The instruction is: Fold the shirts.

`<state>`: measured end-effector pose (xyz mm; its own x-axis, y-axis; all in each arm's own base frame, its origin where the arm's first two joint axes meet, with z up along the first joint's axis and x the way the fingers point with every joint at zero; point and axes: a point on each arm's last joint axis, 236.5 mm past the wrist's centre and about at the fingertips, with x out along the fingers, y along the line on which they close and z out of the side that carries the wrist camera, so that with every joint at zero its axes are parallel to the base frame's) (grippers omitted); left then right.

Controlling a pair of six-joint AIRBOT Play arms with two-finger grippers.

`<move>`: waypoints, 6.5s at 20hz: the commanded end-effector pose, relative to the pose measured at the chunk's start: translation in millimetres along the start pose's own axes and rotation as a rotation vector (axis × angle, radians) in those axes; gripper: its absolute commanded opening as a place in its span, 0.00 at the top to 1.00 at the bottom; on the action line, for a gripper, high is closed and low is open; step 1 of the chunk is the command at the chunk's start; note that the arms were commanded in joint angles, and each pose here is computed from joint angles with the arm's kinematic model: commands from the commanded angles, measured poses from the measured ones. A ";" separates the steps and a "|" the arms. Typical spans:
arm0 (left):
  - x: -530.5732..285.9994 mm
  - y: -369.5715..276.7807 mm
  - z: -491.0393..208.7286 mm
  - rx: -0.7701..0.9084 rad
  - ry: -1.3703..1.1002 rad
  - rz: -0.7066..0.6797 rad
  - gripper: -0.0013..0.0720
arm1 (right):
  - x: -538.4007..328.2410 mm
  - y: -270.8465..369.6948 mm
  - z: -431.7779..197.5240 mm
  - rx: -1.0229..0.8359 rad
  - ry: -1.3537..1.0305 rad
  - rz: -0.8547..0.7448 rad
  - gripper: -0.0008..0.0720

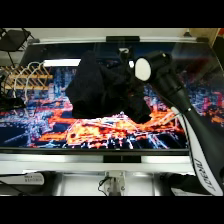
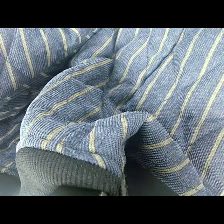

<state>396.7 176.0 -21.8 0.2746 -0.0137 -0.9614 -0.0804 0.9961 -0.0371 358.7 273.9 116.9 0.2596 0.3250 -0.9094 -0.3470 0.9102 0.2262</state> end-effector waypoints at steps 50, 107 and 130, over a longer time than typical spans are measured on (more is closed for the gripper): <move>-218.6 -264.0 -15.4 0.508 -0.401 -0.328 0.91 | -55.8 -85.0 3.8 0.084 -0.088 -0.306 0.85; -89.8 -383.0 -168.7 1.073 -0.127 -0.167 0.91 | -87.7 -12.8 -16.2 -0.121 -0.066 0.009 0.85; -89.0 -521.1 -124.0 1.173 -0.435 -0.503 0.92 | -119.8 15.0 2.3 -0.205 -0.183 0.041 0.71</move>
<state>286.1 -338.9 47.1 0.3105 -0.5464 -0.7778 0.9323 0.3348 0.1369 326.8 246.7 230.2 0.4046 0.4088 -0.8180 -0.5487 0.8241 0.1404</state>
